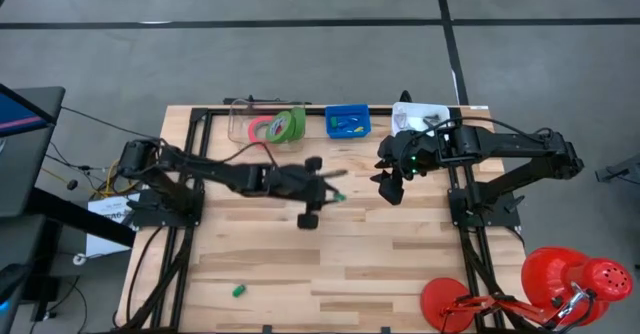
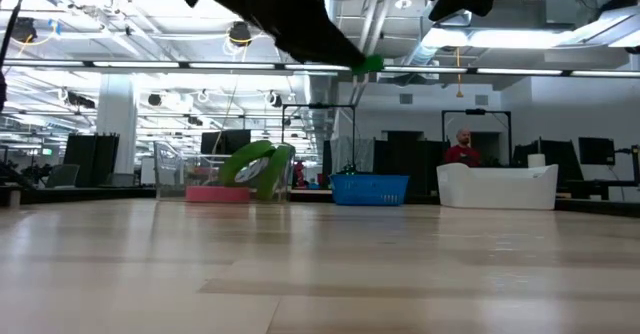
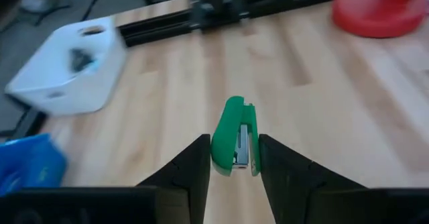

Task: Pick and place Stapler, Stapler remover, tape
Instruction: Put the green stapler into the blue bin

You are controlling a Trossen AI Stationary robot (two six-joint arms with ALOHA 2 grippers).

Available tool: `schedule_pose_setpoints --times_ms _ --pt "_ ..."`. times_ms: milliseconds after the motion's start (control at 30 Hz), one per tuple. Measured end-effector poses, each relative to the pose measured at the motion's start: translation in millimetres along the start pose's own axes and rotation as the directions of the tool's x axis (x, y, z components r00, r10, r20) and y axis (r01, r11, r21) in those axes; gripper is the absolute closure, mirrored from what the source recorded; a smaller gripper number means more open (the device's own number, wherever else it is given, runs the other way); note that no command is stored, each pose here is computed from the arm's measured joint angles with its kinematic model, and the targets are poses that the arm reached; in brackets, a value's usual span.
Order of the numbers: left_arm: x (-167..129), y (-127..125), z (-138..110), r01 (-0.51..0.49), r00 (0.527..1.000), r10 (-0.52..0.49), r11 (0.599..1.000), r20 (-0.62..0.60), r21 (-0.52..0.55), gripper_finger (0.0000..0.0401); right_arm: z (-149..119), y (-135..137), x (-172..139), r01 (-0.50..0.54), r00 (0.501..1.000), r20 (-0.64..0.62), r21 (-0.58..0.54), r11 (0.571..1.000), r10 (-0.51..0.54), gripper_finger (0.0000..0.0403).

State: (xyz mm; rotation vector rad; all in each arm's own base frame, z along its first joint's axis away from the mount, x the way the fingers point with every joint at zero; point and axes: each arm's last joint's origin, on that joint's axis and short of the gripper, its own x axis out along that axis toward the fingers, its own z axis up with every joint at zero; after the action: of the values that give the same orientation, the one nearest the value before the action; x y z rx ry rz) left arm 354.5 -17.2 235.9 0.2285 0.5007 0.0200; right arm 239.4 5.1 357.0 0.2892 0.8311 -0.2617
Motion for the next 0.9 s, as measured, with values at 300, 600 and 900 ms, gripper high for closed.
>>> schedule_pose_setpoints --times_ms 300,600,900 --pt "1.2 80.4 -19.9 -0.192 0.98 0.193 0.981 -0.058 0.013 0.0286 0.5 -1.3 0.0 0.033 0.999 0.013 0.006 0.999 -0.033 0.0226" --pt "-13.0 153.8 -41.4 -0.261 0.965 0.26 0.962 -0.029 -0.078 0.0286 1.2 -3.1 0.2 0.048 0.999 0.02 0.113 0.992 -0.051 0.0226" --pt "-21.3 176.2 -35.8 -0.269 0.952 0.278 0.959 0.127 -0.088 0.0286 2.0 -5.3 0.1 0.121 0.991 0.049 0.115 0.986 -0.128 0.0226"
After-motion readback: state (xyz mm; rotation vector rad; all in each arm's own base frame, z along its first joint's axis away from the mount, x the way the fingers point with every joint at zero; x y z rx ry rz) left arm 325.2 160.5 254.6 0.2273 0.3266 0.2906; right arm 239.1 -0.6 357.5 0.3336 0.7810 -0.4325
